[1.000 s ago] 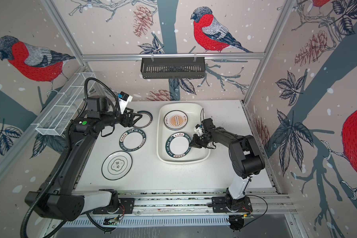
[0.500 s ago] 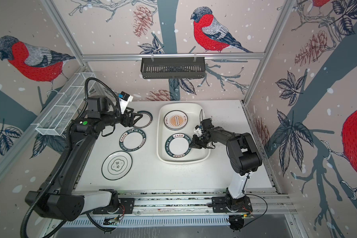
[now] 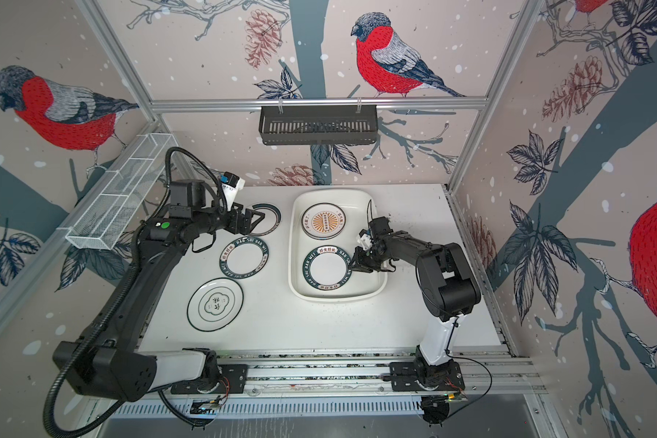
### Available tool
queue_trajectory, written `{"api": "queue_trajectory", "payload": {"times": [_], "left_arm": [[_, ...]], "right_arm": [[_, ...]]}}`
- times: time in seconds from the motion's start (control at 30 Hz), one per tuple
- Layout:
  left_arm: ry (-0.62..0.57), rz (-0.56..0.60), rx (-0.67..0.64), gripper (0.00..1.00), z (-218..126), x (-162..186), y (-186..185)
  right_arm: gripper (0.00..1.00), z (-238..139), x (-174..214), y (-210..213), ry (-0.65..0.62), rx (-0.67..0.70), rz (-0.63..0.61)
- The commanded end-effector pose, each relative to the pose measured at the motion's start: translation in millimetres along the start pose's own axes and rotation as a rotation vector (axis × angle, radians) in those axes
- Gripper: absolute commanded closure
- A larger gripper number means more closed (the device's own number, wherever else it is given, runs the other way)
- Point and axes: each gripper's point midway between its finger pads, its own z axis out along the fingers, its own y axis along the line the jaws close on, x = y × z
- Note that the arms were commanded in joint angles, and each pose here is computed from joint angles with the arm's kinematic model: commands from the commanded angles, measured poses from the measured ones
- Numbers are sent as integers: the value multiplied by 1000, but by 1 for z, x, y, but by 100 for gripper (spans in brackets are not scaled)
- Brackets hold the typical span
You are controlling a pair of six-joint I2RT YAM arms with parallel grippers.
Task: Place the plates into the plastic bin on the countertop
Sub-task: 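Lay the plate flat, open right gripper while left arm reaches toward table plate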
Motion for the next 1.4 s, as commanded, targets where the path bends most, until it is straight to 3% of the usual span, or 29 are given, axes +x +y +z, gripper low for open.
{"api": "queue_trajectory", "payload": {"times": [0.0,0.1,0.2,0.37,0.53,0.67,0.83,1.0,1.17,1.37], "left_arm": [[-57,-16,-39,6,-2,-13,7],[-59,-50,-55,3,1,-11,10],[-71,-121,-165,3,5,-7,32],[-50,-140,-273,3,11,10,53],[-5,-146,-248,3,21,47,57],[27,-203,-230,5,29,73,65],[89,-257,-236,5,40,93,72],[145,-266,-218,5,50,112,78],[148,-329,-194,7,62,109,86],[249,-356,-267,10,75,111,113]], "right_arm": [[76,-3,-1,-2,-3,33,-11],[71,-12,-8,-1,-36,64,-25],[69,-25,-16,3,-68,105,-47],[66,-48,-26,14,-123,145,-86],[67,-93,-46,54,-299,127,-161],[68,-129,-47,97,-478,22,-232],[68,-152,-17,134,-607,-146,-347],[68,-159,10,120,-633,-118,-368],[68,-165,30,107,-668,-120,-359],[68,-167,38,97,-702,-131,-331]]}}
